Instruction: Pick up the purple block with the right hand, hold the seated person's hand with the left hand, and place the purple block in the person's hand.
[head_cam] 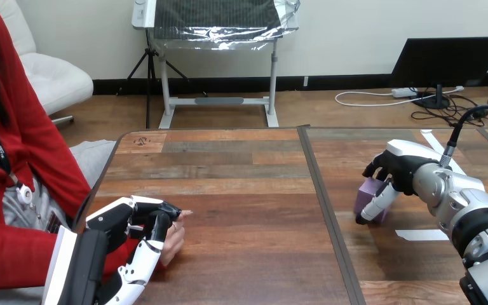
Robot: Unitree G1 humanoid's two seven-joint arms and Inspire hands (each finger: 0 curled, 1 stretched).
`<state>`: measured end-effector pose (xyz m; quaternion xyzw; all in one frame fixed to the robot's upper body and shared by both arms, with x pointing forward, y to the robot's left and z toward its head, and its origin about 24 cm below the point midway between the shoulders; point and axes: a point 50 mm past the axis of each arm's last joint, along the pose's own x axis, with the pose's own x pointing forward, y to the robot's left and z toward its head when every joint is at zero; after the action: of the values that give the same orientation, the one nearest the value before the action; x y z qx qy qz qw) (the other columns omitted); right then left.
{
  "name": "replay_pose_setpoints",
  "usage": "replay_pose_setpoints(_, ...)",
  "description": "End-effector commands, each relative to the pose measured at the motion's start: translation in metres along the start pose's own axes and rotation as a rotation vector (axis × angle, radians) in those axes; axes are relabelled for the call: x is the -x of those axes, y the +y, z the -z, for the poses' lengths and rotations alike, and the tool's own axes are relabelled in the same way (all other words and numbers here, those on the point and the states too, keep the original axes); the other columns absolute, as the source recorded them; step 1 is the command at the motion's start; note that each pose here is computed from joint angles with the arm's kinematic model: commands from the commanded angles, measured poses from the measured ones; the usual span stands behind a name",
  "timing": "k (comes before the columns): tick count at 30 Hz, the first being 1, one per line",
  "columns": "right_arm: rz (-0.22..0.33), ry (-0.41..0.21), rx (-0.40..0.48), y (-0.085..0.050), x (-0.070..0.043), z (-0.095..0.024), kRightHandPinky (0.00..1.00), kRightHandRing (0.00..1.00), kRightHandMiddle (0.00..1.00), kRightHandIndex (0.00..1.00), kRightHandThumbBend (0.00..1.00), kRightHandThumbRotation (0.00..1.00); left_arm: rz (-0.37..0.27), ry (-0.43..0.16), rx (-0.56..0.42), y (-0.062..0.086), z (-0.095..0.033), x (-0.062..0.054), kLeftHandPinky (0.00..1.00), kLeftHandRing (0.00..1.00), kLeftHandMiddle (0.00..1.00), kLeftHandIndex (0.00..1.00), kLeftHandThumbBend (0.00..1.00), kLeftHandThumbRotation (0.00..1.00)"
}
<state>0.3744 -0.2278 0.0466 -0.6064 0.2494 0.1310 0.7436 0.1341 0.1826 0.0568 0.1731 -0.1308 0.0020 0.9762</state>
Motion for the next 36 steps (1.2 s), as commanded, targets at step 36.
replay_pose_setpoints(36, 0.096, -0.051, -0.065, -0.0244, 0.0025, -0.0069, 0.61, 0.71, 0.76, 0.79, 0.89, 0.13, -0.007, -0.075, 0.014, -0.0003, -0.0033, -0.0097, 0.48, 0.6, 0.63, 0.52, 0.29, 0.7)
